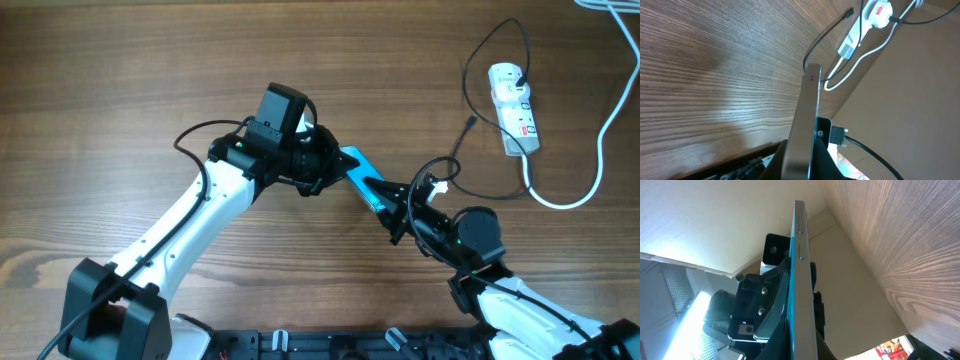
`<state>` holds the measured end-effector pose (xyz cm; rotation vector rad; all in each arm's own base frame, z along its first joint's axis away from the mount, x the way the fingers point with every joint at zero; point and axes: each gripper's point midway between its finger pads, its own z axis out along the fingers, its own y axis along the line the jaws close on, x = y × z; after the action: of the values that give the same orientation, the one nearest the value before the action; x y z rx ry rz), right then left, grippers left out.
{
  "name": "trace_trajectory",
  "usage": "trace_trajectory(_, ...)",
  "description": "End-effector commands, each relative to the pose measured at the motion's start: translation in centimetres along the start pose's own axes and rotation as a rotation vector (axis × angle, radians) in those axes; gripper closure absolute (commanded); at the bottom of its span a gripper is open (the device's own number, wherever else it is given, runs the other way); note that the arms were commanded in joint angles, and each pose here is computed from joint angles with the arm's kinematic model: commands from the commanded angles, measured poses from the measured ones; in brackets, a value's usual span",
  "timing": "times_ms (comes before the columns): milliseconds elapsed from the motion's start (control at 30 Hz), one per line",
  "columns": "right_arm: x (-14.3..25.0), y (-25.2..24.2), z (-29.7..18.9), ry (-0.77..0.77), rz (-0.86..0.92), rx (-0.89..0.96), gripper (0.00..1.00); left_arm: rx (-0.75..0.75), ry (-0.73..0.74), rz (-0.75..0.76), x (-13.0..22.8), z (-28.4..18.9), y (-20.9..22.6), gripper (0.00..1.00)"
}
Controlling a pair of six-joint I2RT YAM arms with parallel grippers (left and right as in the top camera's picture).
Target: Plug charger to phone and switch on socket
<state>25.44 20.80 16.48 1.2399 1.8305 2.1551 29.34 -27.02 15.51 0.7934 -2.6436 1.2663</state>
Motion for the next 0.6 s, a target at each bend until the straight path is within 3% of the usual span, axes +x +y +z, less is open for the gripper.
trace_trajectory(0,0.8,-1.5,0.0,0.051,-0.025,0.064,0.9,0.005,-0.006,0.017,-0.9,-0.8,0.4,0.96)
trace_trajectory(100,0.7,-1.5,0.0,0.05,-0.027,0.067,0.81,0.016,-0.017,0.004,-1.7,-1.3,0.4,0.95)
trace_trajectory(167,0.7,-1.8,0.0,0.053,-0.022,0.078,0.65,0.025,-0.023,0.016,-2.2,-1.7,0.4,0.96)
trace_trajectory(300,0.2,-3.3,-0.1,0.033,-0.012,0.137,0.53,0.068,0.0,0.009,-2.9,-2.7,0.1,0.96)
trace_trajectory(400,-0.7,-4.4,-0.3,0.002,-0.069,0.179,0.38,0.114,0.028,0.04,-3.3,-3.6,-0.3,0.96)
trace_trajectory(500,-2.7,-5.6,-0.7,-0.084,-0.201,0.228,0.34,0.183,0.101,0.06,-2.8,-4.9,-1.0,0.96)
trace_trajectory(567,-5.0,-6.2,-1.2,-0.177,-0.467,0.28,0.27,0.279,0.224,0.086,-1.4,-6.4,-2.0,0.96)
